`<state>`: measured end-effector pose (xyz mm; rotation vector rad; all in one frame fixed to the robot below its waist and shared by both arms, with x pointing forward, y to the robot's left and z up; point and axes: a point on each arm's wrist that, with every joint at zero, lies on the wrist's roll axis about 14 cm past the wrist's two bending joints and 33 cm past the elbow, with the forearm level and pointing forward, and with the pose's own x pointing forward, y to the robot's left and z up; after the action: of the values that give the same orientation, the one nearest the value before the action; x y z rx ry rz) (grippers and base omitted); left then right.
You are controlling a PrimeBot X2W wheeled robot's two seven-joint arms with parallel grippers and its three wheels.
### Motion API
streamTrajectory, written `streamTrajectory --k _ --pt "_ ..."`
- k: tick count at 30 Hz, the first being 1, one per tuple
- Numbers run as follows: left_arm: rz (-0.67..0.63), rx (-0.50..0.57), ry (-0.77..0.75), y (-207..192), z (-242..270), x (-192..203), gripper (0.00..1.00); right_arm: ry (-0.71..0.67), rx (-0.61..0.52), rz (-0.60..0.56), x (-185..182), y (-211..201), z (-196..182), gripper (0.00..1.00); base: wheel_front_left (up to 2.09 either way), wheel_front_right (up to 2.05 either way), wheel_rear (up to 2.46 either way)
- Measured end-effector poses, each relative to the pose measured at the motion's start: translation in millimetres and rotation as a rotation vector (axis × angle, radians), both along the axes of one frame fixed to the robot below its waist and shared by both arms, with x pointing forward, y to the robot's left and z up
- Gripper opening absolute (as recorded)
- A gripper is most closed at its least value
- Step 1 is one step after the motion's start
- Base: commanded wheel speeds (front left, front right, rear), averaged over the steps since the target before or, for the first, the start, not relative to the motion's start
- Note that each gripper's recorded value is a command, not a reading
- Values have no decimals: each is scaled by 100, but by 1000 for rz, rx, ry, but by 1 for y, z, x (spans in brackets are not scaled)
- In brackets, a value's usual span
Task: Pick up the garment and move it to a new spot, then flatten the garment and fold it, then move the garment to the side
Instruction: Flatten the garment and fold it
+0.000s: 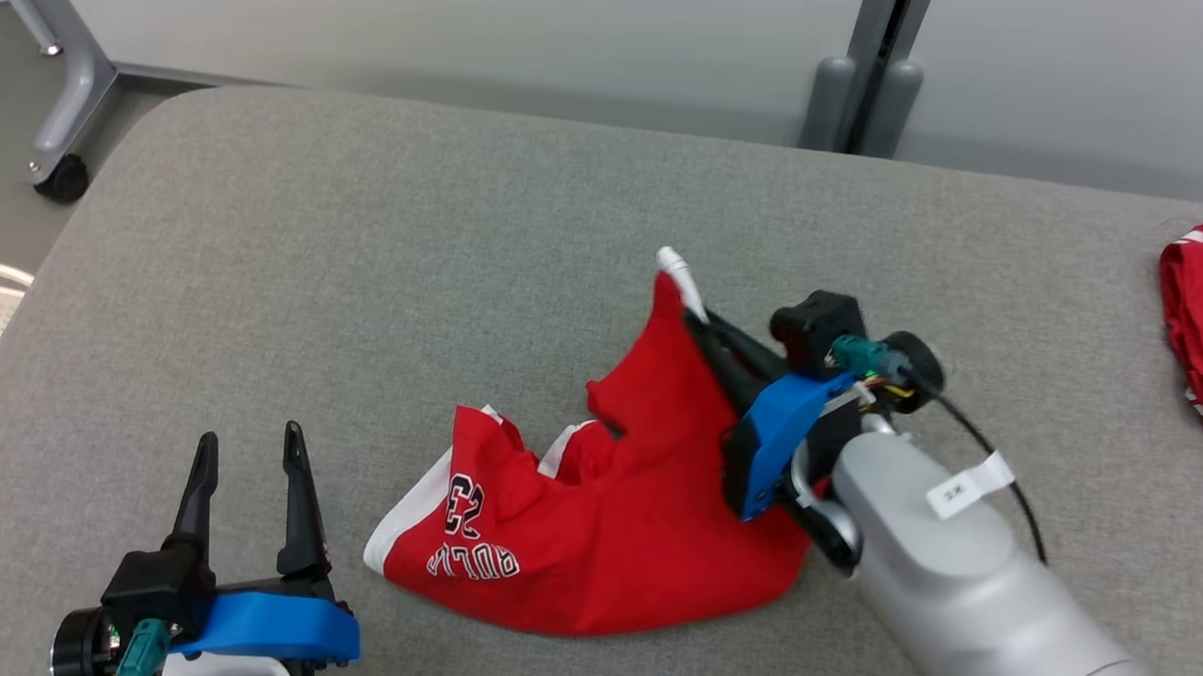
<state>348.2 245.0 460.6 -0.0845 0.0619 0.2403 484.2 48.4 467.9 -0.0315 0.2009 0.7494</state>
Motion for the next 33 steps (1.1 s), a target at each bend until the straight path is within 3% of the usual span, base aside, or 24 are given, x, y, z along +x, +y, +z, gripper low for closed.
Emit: streamTrajectory --k 8,12,16,18,19,20,23,26,33 --pt "-6 6 -18 0 6 -4 100 -33 130 213 -76 53 19 0 0 0 0" --pt "-10 8 -16 -2 5 -7 100 49 146 327 -132 74 1 0 0 0 0" --pt "-13 10 -21 -4 7 -7 100 158 93 400 -176 76 -31 0 0 0 0" --pt "-11 9 -21 -4 7 -6 100 179 91 422 -189 77 -35 42 0 0 0" --pt "-8 10 -20 -2 7 -6 100 189 94 436 -196 79 -35 78 0 0 0" --pt "-7 10 -20 -2 7 -6 100 204 93 450 -204 81 -36 100 0 0 0" --pt "-12 9 -24 -4 8 -5 100 202 92 453 -208 76 -36 100 0 0 0" --pt "-15 7 -29 -5 9 -4 100 138 111 406 -187 64 -21 100 0 0 0" --pt "-29 5 -25 -8 7 -2 100 -109 125 230 -98 20 47 100 0 0 0"
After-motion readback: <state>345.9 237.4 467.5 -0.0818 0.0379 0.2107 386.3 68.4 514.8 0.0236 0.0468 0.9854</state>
